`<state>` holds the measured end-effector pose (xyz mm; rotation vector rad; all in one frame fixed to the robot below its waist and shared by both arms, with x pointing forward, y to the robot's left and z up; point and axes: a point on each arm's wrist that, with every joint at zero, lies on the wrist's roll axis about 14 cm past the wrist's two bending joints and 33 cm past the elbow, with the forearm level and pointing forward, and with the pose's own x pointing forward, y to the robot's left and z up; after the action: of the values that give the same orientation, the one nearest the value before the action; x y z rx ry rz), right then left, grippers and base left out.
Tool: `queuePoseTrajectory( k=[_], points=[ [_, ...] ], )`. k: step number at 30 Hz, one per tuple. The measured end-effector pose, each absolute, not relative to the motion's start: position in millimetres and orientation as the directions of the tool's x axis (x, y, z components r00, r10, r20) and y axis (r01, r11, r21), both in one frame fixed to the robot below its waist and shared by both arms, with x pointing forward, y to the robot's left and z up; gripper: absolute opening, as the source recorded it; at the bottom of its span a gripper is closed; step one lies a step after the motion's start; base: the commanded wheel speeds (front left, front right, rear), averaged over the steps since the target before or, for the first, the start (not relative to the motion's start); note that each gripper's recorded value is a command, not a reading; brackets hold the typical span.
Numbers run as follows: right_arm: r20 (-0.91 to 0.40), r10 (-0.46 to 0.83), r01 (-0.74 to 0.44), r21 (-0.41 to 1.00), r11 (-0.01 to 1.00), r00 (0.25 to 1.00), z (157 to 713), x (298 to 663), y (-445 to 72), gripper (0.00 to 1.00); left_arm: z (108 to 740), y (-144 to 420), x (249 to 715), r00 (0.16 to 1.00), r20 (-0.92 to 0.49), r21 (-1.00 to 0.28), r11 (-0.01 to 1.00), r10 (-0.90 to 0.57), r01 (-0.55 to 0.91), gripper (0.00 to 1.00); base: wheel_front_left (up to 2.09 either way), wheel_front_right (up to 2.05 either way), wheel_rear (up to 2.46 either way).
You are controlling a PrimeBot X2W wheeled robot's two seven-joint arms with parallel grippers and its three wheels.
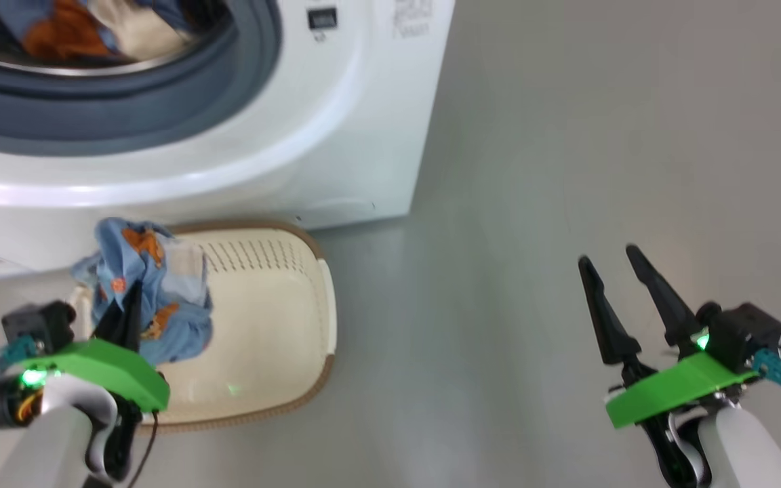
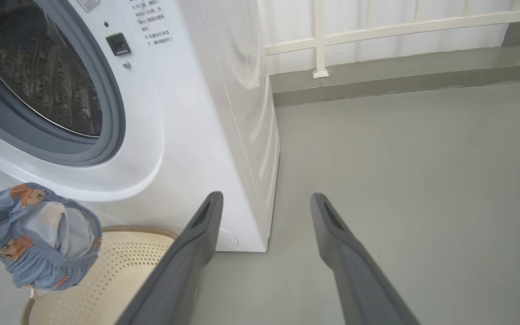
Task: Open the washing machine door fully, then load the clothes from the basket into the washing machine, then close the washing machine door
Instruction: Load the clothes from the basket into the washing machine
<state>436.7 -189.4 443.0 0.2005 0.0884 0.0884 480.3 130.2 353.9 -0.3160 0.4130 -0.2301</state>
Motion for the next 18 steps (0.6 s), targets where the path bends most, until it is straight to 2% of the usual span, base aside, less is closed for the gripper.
queuePoseTrajectory(
  k=[9,18],
  points=[
    [-0.041,0.111,-0.101,0.199,0.975,0.993,464,411,-188,1.00,412,156,451,0.957,-0.208,-0.310,0.942,-0.201,0.131,0.00,0.00,0.00,0.00],
    [-0.008,0.084,-0.081,0.191,0.978,0.996,479,389,-199,1.00,455,180,416,0.989,-0.082,-0.283,0.954,-0.127,0.099,0.00,0.00,0.00,0.00]
  ],
)
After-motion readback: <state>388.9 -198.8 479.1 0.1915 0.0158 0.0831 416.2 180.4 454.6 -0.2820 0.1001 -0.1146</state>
